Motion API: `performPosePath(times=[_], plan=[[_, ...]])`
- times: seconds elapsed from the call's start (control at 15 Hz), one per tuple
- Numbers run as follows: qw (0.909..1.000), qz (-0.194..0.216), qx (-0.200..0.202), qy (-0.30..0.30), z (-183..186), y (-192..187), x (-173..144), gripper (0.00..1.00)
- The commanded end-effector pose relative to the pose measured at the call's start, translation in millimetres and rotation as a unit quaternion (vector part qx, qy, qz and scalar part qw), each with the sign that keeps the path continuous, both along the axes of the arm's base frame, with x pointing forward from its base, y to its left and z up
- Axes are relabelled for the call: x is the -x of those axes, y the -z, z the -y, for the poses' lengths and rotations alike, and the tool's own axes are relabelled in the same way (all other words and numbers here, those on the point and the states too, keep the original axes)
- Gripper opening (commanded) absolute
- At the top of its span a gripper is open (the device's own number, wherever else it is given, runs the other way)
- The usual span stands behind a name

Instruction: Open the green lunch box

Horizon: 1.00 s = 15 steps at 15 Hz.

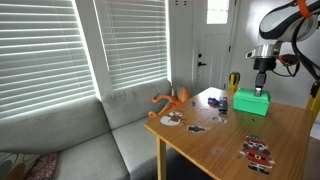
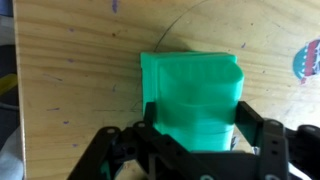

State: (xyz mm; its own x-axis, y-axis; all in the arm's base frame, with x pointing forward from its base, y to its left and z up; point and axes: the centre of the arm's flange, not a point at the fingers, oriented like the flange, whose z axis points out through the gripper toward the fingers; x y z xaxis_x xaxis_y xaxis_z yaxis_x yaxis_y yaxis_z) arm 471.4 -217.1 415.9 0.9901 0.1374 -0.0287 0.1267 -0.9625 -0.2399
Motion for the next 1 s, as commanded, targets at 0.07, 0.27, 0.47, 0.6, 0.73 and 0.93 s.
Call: performPosePath(times=[0.07, 0.27, 0.47, 0.6, 0.73, 0.93], plan=[[0.9980, 0.006, 0.049, -0.040, -2.8, -3.9, 10.5, 0.56], [0.9962, 0.015, 0.066, -0.055, -5.1, -3.8, 11.0, 0.56], [0.9968, 0.037, 0.051, -0.049, -6.2, -6.5, 6.3, 0.96], [0.9963, 0.048, 0.047, -0.054, -5.0, -6.7, 3.0, 1.00], [0.9966, 0.052, 0.035, -0.054, -4.9, -4.8, 1.5, 1.00], [0.9975, 0.049, 0.019, -0.048, -7.5, 0.7, 1.4, 1.00]])
